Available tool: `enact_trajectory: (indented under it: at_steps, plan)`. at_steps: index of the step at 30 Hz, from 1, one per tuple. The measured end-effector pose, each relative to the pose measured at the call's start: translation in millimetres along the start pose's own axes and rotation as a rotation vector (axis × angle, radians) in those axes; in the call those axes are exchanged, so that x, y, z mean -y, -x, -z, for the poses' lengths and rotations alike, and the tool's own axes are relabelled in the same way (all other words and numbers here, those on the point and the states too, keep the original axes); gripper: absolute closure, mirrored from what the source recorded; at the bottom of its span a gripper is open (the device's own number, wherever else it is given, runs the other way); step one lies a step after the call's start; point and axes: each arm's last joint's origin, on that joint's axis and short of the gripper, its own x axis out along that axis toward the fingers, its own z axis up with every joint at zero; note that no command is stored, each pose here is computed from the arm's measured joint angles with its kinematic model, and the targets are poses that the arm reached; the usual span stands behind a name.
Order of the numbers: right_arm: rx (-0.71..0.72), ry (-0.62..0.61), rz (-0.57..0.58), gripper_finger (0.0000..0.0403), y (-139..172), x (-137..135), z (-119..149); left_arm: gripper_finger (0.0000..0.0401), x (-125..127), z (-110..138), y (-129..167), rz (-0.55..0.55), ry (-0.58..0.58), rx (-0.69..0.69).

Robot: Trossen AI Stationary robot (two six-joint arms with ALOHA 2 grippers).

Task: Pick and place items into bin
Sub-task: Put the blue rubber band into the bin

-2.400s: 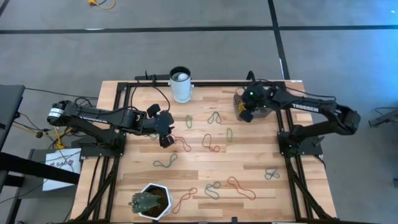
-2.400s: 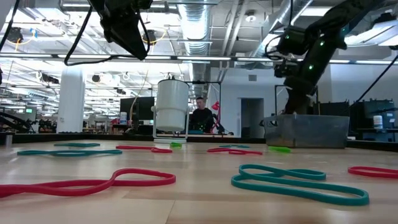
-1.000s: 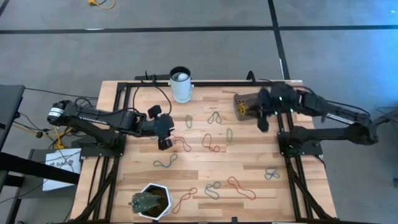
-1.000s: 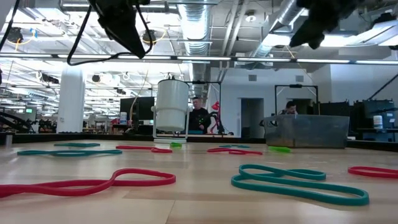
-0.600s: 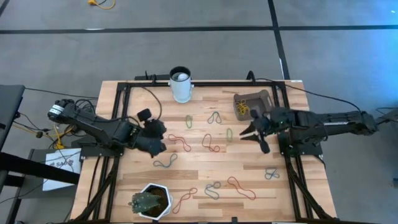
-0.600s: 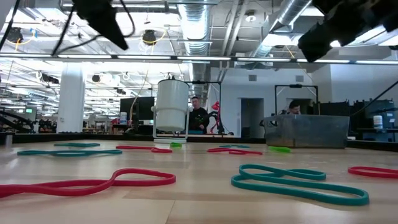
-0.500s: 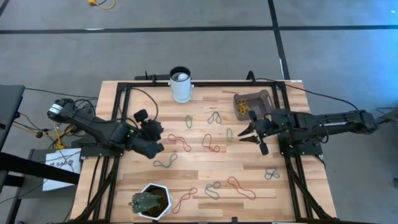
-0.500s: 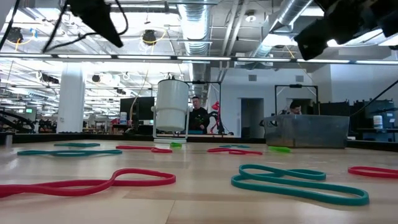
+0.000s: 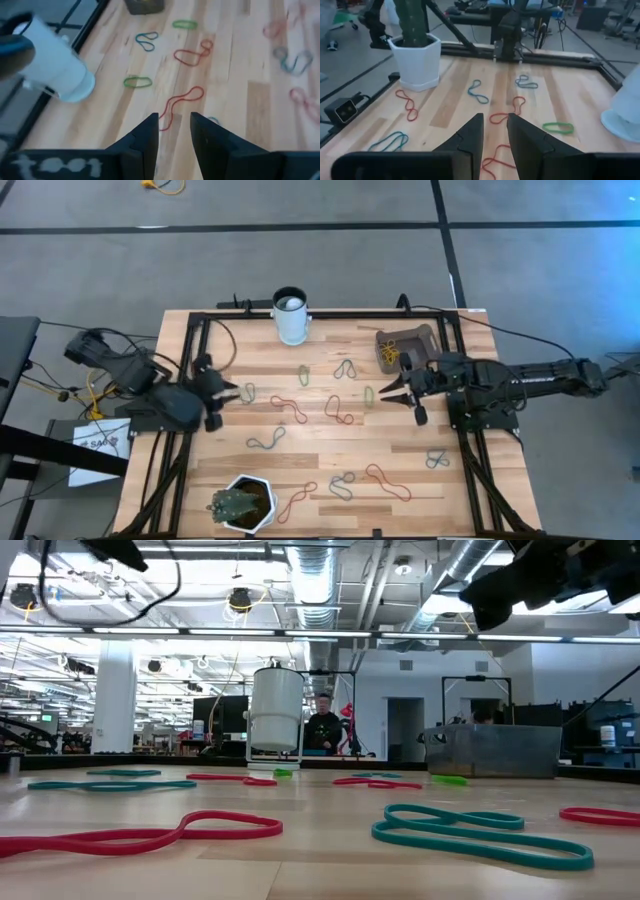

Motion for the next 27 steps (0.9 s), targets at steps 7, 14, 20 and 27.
enact_trajectory:
  at_steps: [7, 14, 20, 27]
  plan:
    - [-0.083, -0.010, 0.006, 0.0321, -12.2, 4.6, 10.2, 0.0298, -19.3, 52.9, -20.4, -0.114, 0.318, 0.131]
    - [-0.169, 0.016, -0.012, 0.0321, -32.2, 7.7, 23.9, 0.0298, -15.1, 107.6, -59.5, -0.084, 0.406, -0.008]
    - [-0.148, 0.023, -0.009, 0.0321, -49.1, 11.3, 28.3, 0.0298, -4.7, 128.7, -86.3, -0.053, 0.301, -0.002]
    - [-0.114, 0.032, -0.003, 0.0321, -60.2, 13.8, 30.2, 0.0298, -3.5, 149.4, -102.7, -0.105, 0.336, -0.047]
